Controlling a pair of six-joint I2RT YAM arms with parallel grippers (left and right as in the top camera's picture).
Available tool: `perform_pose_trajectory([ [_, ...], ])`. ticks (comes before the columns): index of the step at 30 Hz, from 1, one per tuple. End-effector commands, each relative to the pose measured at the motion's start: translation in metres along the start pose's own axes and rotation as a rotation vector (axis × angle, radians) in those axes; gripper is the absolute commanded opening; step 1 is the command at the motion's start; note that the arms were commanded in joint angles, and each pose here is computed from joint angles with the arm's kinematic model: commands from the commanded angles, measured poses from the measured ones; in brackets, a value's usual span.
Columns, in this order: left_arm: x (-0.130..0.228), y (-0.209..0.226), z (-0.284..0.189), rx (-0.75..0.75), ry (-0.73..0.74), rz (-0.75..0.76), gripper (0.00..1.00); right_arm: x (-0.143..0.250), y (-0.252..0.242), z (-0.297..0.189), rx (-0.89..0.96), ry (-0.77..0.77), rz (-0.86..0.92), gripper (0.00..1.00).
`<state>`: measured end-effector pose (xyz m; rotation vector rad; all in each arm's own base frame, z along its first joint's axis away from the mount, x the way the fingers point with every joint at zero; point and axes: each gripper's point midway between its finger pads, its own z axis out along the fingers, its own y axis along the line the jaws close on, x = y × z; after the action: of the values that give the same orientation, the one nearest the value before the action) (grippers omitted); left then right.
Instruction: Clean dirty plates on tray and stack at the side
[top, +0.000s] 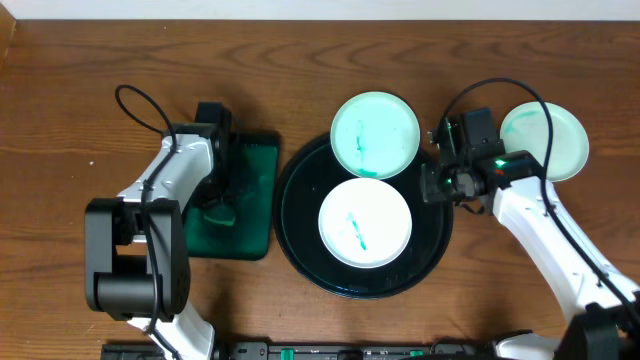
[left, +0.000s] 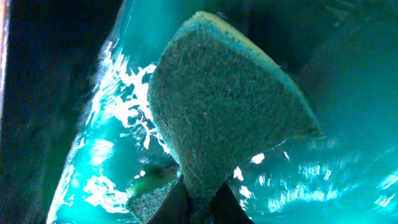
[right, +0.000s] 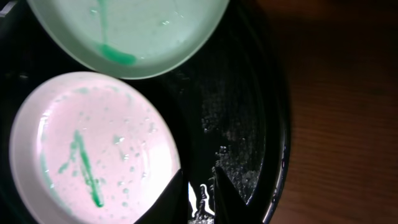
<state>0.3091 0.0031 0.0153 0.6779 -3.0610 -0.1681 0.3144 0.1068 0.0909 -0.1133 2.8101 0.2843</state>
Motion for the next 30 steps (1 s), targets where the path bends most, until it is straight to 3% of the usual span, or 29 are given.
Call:
perform_pose_trajectory([
  [1, -0.015, -0.006, -0.046, 0.057, -0.078, -0.003, 0.07, 0.01, -0.007, 0.019, 0.032, 0.061, 0.02, 0.12],
  [4, -0.017, -0.002, -0.082, 0.082, -0.127, -0.008, 0.07, 0.017, -0.006, 0.032, 0.023, 0.105, -0.011, 0.12],
  [7, -0.017, 0.002, -0.113, 0.12, -0.197, -0.016, 0.07, 0.022, 0.015, 0.041, -0.117, 0.14, -0.153, 0.2],
  [15, -0.005, -0.002, -0.162, 0.26, -0.299, -0.016, 0.07, 0.043, 0.03, 0.071, -0.228, 0.248, -0.187, 0.24],
  [17, -0.003, -0.003, -0.161, 0.265, -0.289, -0.013, 0.07, 0.05, 0.032, 0.079, -0.229, 0.279, -0.197, 0.21],
  [20, 0.002, -0.008, -0.159, 0.29, -0.261, -0.006, 0.07, 0.055, 0.034, 0.09, -0.224, 0.303, -0.197, 0.02],
  [26, 0.006, -0.014, -0.159, 0.316, -0.241, 0.004, 0.07, 0.048, -0.003, 0.102, 0.043, 0.276, 0.047, 0.01],
  [30, 0.012, -0.025, -0.154, 0.312, -0.222, 0.04, 0.07, 0.044, -0.012, 0.103, 0.101, 0.253, 0.144, 0.01],
])
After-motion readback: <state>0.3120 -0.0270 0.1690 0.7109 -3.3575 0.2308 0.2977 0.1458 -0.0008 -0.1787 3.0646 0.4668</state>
